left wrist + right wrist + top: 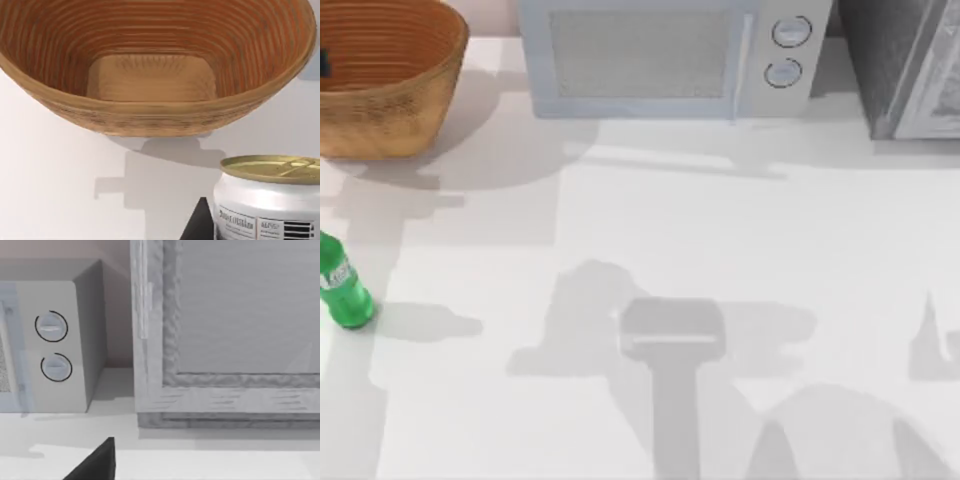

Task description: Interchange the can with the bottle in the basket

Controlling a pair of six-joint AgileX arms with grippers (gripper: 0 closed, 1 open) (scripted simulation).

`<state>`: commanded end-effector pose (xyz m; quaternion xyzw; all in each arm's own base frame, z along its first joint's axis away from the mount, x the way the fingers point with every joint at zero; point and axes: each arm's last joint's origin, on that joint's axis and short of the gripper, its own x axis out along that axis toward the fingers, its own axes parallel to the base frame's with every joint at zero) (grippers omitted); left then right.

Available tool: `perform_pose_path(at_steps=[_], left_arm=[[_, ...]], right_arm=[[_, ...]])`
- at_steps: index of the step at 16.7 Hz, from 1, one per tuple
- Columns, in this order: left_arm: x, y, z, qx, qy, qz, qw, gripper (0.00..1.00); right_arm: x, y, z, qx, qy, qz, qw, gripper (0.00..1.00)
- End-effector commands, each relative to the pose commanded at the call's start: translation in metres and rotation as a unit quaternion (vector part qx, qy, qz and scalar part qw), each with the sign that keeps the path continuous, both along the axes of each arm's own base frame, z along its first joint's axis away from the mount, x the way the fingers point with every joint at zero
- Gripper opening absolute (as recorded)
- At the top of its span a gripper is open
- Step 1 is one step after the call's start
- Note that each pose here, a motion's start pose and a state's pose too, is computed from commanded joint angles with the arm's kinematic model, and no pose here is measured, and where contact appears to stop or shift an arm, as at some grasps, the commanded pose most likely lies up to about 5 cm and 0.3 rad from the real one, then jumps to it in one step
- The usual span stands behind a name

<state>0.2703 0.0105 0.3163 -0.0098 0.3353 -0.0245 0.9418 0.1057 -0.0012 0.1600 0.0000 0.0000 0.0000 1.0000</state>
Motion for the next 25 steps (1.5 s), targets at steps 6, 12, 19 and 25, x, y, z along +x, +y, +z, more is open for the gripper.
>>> perform_pose_path(at_steps=[6, 12, 19, 25], left_arm=[[-0.109, -0.008, -0.073, 0.007, -0.079, 0.005, 0.997, 0.00], [-0.158, -0.011, -0.137, 0.010, -0.242, 0.017, 0.970, 0.00], [-0.165, -0.012, -0.156, 0.010, -0.335, 0.025, 0.942, 0.00], [-0.164, -0.011, -0.157, 0.011, -0.330, 0.025, 0.944, 0.00]], right_arm=[[0.000, 0.000, 0.000, 0.000, 0.000, 0.000, 1.000, 1.00], [0.000, 0.000, 0.000, 0.000, 0.000, 0.000, 1.000, 1.00], [0.000, 0.000, 0.000, 0.000, 0.000, 0.000, 1.000, 1.00], [0.000, 0.000, 0.000, 0.000, 0.000, 0.000, 1.000, 1.00]])
